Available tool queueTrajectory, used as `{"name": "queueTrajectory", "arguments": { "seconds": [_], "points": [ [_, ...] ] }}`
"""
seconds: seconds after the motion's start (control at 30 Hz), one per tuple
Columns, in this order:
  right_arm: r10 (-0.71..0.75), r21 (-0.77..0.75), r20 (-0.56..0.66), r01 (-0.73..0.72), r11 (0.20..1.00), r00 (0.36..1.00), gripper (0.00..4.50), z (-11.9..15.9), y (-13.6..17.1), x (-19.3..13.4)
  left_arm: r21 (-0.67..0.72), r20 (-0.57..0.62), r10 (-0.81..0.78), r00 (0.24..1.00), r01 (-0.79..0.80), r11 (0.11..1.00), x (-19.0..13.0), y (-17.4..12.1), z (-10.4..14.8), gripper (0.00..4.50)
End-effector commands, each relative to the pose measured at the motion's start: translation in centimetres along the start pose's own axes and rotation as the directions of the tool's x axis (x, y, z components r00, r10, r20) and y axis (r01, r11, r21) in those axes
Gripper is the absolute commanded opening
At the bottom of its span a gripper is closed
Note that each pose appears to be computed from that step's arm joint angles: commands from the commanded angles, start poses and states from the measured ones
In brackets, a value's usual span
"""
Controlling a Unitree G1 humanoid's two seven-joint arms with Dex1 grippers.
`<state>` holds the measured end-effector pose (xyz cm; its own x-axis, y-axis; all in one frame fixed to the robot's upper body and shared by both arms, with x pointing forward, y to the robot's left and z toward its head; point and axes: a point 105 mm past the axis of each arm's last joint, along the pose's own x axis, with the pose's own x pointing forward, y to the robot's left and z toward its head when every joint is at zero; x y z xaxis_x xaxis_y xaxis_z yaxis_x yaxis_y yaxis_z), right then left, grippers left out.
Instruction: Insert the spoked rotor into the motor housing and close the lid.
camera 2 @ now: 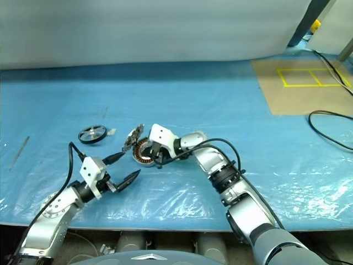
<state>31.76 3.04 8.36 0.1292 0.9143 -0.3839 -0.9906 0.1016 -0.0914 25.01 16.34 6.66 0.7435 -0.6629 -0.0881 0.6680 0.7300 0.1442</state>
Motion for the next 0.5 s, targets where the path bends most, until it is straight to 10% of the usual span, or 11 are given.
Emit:
{"name": "queueTrajectory", "arguments": {
  "seconds": [0.03, 0.5],
  "points": [
    [0.011, 0.069, 0.121, -0.019, 0.997, 0.993, 0.01, 1.9, -0.1, -0.6, 0.022, 0.034, 0.012, 0.999, -0.013, 1.000, -0.1, 0.3, 1.1, 4.50],
    [0.037, -0.020, 0.055, -0.036, 0.999, 0.998, 0.01, 1.1, -0.1, -4.7, 0.052, -0.044, 0.006, 0.999, -0.004, 0.999, -3.0, 5.4, 1.2, 4.50]
  ]
}}
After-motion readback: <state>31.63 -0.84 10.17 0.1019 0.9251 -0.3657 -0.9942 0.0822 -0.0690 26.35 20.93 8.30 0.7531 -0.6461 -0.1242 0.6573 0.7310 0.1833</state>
